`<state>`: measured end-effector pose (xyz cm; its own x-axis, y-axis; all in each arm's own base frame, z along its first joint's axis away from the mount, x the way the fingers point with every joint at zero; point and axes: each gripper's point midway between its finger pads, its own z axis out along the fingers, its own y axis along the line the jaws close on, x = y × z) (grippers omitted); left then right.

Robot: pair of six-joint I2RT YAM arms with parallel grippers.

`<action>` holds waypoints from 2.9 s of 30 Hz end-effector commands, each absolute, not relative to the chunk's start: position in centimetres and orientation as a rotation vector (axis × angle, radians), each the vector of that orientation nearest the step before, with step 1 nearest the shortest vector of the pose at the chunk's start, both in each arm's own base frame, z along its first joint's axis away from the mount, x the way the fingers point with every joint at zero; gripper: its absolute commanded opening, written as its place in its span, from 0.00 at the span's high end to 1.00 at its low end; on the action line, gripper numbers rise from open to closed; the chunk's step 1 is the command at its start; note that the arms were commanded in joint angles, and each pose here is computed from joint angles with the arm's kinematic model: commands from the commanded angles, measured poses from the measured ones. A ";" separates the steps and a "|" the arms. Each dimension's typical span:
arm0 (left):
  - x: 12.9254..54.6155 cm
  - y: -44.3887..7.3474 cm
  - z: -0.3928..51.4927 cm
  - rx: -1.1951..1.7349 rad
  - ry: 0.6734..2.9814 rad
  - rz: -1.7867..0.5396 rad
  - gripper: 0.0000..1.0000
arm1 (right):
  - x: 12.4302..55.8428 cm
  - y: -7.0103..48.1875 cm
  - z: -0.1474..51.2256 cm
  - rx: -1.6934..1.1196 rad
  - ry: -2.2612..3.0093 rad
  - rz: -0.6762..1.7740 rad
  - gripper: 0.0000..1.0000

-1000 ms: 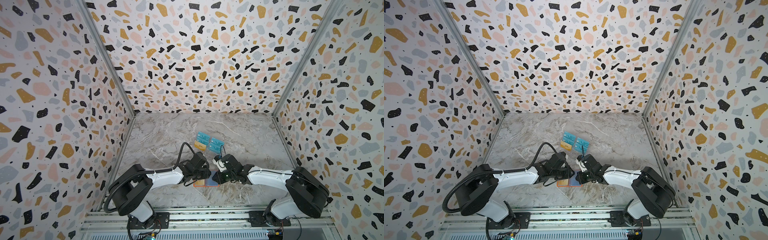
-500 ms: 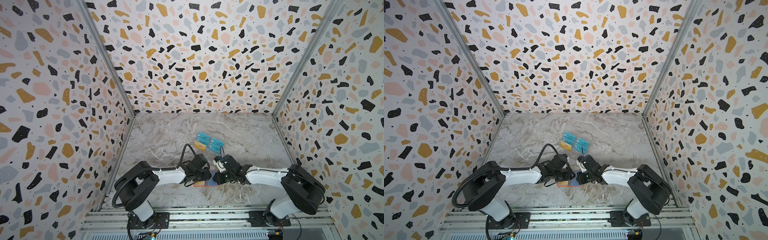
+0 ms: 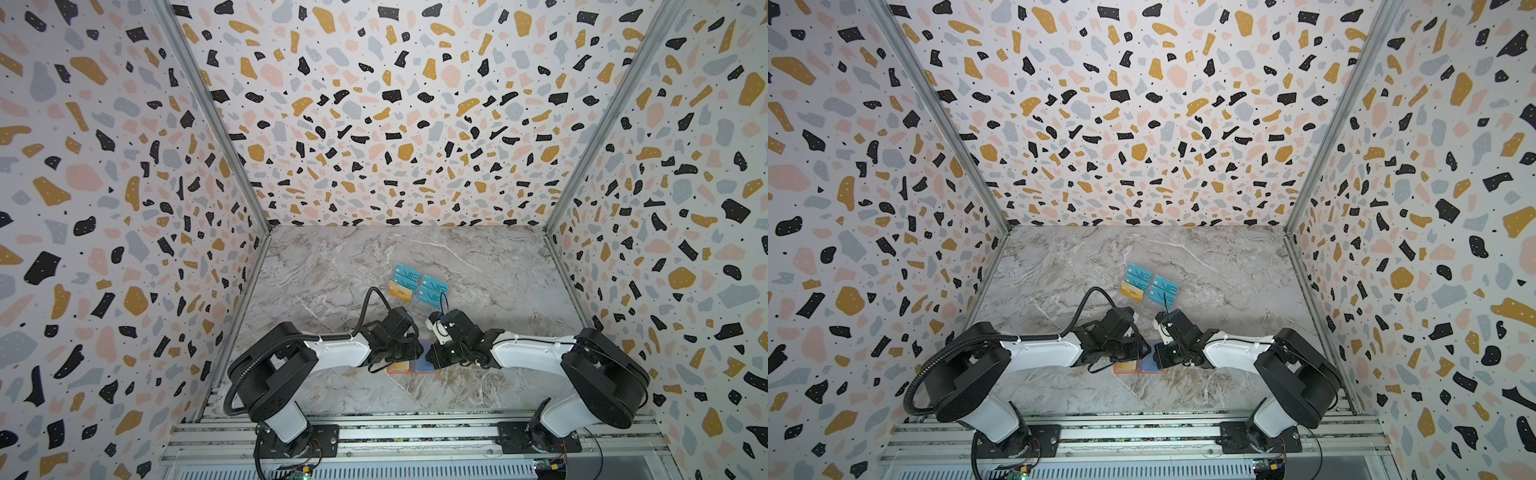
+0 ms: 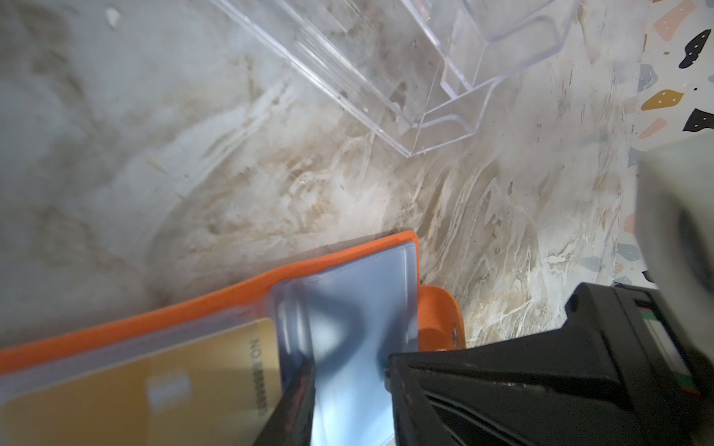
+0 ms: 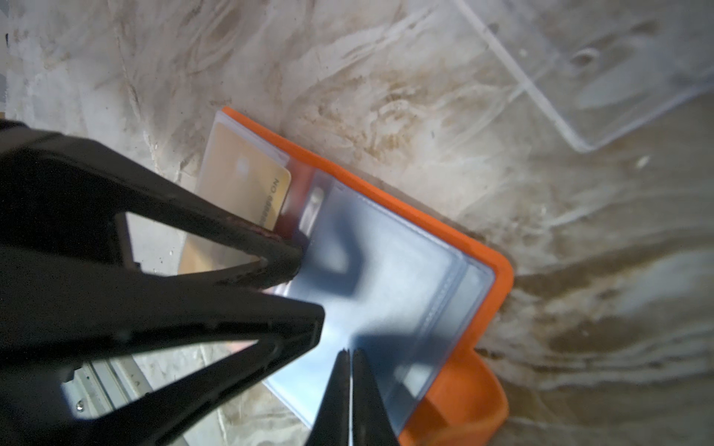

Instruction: Put the credit cards into the card holder

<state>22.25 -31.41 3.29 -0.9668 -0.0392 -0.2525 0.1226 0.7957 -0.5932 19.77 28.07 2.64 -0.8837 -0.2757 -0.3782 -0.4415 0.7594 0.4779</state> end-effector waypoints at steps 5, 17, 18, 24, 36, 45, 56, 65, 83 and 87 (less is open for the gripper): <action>21.1 -31.7 1.9 0.043 2.765 -1.026 0.64 | 19.2 26.9 1.1 -0.542 2.742 0.755 0.93; 20.9 -33.2 4.5 -0.015 2.625 -1.324 0.64 | 19.3 27.1 1.2 -0.543 2.738 0.769 0.93; 20.8 -33.3 4.6 -0.021 2.616 -1.347 0.64 | 19.3 27.2 1.2 -0.544 2.736 0.771 0.93; 20.8 -33.1 4.8 -0.038 2.591 -1.382 0.64 | 19.3 27.2 1.4 -0.543 2.734 0.772 0.93; 22.5 -32.7 5.2 -0.119 2.499 -1.470 0.71 | 21.0 27.1 5.4 -0.457 2.605 0.802 0.93; 22.5 -33.0 4.8 -0.139 2.490 -1.512 0.84 | 22.0 25.6 6.0 -0.333 2.572 0.865 0.93; 22.5 -32.8 5.0 -0.142 2.483 -1.507 1.00 | 21.6 25.3 6.2 -0.319 2.568 0.891 0.93; 22.3 -32.5 5.1 -0.143 2.476 -1.507 1.00 | 21.6 23.8 5.4 -0.249 2.590 0.878 0.93; 21.8 -32.8 6.0 -0.114 2.454 -1.565 0.99 | 20.5 27.2 5.2 -0.351 2.552 1.139 0.93; 21.9 -32.8 6.4 -0.113 2.450 -1.569 0.75 | 20.3 28.1 6.2 -0.390 2.514 1.202 0.93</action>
<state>21.70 -32.44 4.50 -0.9739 -0.1912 -0.1225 0.0184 0.4713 -0.8818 20.48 26.87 4.65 -0.9211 -0.0942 -0.3777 -0.3392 0.6701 0.6602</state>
